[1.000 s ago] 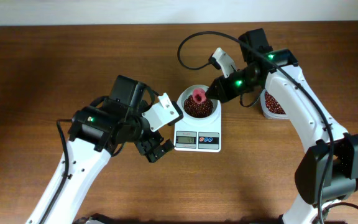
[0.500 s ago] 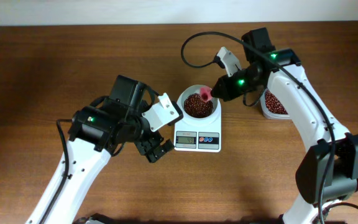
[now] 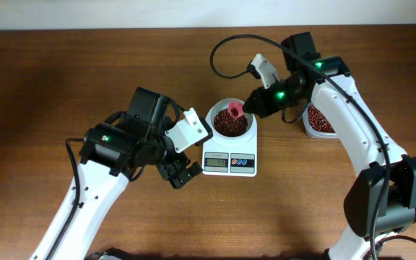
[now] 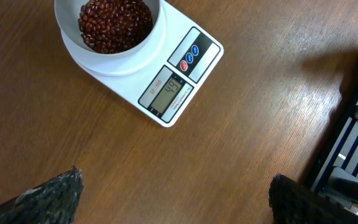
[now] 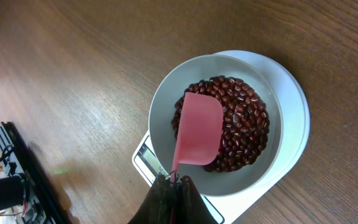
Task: Scoop and weigh 50g on scale
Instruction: 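Hold the scoop inside the bowl and tip out remaining beans, then lift the empty scoop with the right gripper back over the bean tub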
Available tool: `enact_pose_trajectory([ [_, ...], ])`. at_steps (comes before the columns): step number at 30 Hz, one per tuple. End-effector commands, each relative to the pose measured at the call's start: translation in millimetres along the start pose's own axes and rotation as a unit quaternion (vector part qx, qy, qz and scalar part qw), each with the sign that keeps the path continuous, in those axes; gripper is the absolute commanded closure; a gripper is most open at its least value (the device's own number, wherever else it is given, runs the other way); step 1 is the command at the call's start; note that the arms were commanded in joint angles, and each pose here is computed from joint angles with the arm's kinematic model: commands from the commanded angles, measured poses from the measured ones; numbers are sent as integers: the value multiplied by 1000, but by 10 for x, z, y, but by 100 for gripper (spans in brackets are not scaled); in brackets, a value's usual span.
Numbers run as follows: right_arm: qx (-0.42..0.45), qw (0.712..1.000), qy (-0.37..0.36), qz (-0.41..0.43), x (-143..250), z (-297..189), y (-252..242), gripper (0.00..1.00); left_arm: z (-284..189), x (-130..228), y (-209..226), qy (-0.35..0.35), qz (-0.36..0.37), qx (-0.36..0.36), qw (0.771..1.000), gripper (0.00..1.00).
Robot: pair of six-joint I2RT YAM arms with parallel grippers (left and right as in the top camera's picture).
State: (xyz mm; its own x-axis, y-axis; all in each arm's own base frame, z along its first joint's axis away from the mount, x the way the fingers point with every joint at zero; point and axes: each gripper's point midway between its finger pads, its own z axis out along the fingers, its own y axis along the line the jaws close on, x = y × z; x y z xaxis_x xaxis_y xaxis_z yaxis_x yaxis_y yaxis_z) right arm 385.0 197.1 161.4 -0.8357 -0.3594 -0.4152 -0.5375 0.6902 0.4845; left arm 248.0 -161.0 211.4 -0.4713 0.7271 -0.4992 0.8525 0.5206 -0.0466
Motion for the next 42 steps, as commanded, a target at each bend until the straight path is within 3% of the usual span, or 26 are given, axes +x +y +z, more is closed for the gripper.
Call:
enact_pose_trajectory([
  [1,-5,1000,-22,-18,-93,-148,97,96,17,-4,-8,-2,4,7,1000,1],
  [4,-57,996,-35,-60,-128,-166,276,96,17,-4,-8,-2,4,7,1000,1],
  [6,77,997,-7,18,-39,-149,-190,96,17,-4,-8,-2,4,7,1000,1],
  [8,-14,999,-32,-13,-138,-158,105,96,17,-4,-8,-2,4,7,1000,1],
  [15,-18,999,-37,-8,-149,-188,80,96,17,-4,-8,-2,4,7,1000,1],
  [20,-96,993,-68,6,-220,-348,190,96,17,-4,-7,-2,4,7,1000,1],
  [26,-99,987,-115,55,-236,-717,-225,96,17,-4,-7,-2,4,7,1000,1],
  [34,-53,979,-140,135,233,-1313,-942,96,17,-4,-7,-2,4,7,1000,1],
  [42,-35,975,-154,157,558,-1785,-848,96,17,-4,-7,-2,4,7,1000,1],
])
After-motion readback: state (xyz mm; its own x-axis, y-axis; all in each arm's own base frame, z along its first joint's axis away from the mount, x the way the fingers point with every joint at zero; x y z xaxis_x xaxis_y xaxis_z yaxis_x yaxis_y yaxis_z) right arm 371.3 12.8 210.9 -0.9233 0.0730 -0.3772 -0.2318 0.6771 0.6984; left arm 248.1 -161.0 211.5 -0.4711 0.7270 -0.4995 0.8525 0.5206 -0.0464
